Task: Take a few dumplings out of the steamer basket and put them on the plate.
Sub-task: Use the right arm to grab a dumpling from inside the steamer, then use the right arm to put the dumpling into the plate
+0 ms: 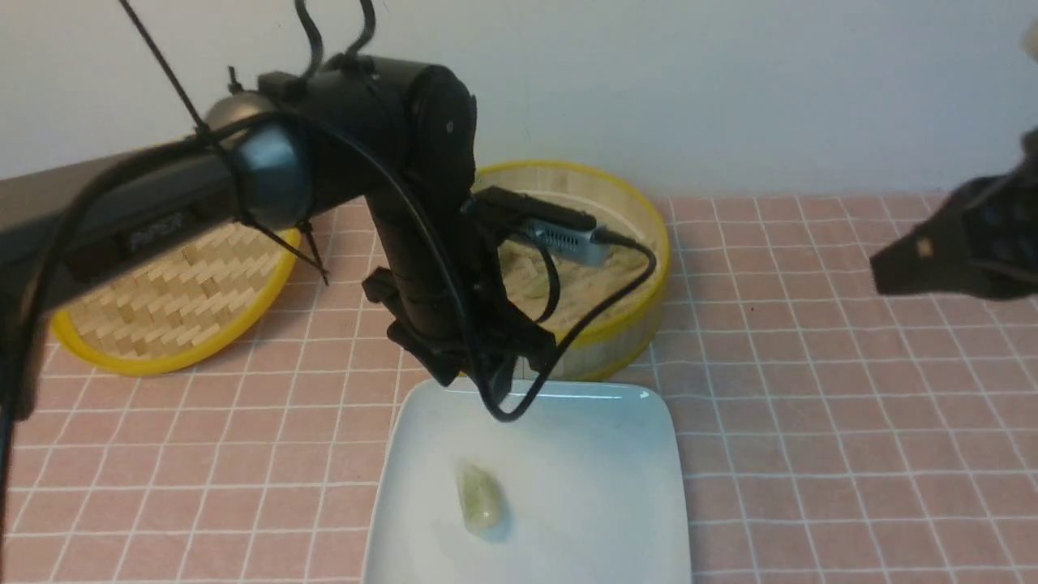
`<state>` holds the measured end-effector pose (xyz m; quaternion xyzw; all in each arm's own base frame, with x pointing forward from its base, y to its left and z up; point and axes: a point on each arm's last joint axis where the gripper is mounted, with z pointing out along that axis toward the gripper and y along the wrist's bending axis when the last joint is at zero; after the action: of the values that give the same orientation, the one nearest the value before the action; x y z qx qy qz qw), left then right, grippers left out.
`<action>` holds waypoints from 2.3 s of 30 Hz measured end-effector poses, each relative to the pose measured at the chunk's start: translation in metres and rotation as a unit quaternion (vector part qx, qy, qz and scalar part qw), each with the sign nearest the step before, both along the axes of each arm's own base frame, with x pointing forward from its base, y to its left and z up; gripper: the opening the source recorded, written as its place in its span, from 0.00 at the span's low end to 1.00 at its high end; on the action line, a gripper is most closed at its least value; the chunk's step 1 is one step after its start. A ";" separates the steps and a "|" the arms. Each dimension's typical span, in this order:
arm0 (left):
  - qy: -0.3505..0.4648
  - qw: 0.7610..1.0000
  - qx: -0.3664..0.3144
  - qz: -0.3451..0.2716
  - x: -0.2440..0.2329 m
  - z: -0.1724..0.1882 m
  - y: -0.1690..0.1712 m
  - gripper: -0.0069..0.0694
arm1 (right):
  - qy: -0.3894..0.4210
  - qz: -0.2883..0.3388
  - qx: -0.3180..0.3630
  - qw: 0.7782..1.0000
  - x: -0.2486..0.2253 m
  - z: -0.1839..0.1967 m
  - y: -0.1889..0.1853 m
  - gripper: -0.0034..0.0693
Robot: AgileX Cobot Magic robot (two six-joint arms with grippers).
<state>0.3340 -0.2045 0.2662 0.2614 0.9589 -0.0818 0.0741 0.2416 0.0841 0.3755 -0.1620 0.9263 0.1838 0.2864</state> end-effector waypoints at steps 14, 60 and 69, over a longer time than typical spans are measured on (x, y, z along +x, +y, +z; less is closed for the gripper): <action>-0.164 0.979 -0.112 0.048 -0.156 0.115 0.091 0.08 | 0.002 0.086 -0.128 0.988 0.151 -0.060 0.100 0.21; -0.132 0.984 -0.099 0.066 -0.198 0.107 0.115 0.08 | 0.126 0.104 -0.067 0.984 0.113 -0.083 0.140 0.29; -0.159 0.980 -0.109 0.057 -0.194 0.110 0.113 0.08 | 0.217 0.134 -0.082 0.964 0.082 -0.174 0.176 0.36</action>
<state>0.1397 -0.0915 0.3759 0.2066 0.9334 -0.1394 0.2581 0.3241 0.2605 0.2016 -0.2634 0.9480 0.1747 0.0374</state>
